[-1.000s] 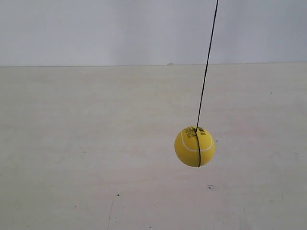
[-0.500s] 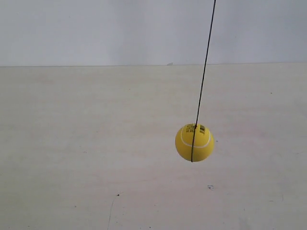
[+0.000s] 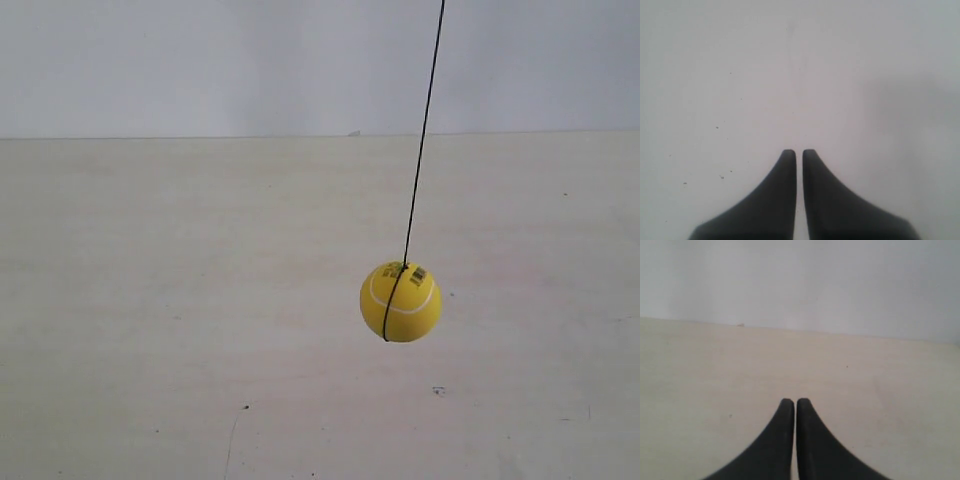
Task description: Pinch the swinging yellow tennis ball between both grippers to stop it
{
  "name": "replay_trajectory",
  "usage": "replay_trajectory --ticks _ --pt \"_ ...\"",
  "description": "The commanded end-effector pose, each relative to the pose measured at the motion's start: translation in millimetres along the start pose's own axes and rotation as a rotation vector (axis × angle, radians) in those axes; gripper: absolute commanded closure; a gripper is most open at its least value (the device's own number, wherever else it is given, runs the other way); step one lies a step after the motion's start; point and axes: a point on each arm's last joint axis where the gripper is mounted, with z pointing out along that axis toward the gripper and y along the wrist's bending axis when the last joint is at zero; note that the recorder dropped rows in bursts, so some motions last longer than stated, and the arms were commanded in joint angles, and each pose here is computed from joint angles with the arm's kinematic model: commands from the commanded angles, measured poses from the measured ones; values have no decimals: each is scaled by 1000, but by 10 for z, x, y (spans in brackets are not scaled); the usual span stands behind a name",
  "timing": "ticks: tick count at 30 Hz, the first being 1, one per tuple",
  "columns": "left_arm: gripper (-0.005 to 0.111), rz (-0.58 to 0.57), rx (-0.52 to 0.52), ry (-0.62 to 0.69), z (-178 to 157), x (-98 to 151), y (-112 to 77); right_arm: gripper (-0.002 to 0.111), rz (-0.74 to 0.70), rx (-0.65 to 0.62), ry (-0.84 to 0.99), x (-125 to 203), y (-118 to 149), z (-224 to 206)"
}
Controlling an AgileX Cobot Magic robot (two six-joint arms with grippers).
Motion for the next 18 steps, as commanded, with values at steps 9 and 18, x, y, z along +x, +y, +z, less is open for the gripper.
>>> replay_trajectory --ticks 9,18 --pt "102 -19 -7 5 -3 18 3 108 -13 2 127 130 -1 -9" --pt "102 -19 -7 5 -3 18 3 108 -11 2 127 130 -1 -9"
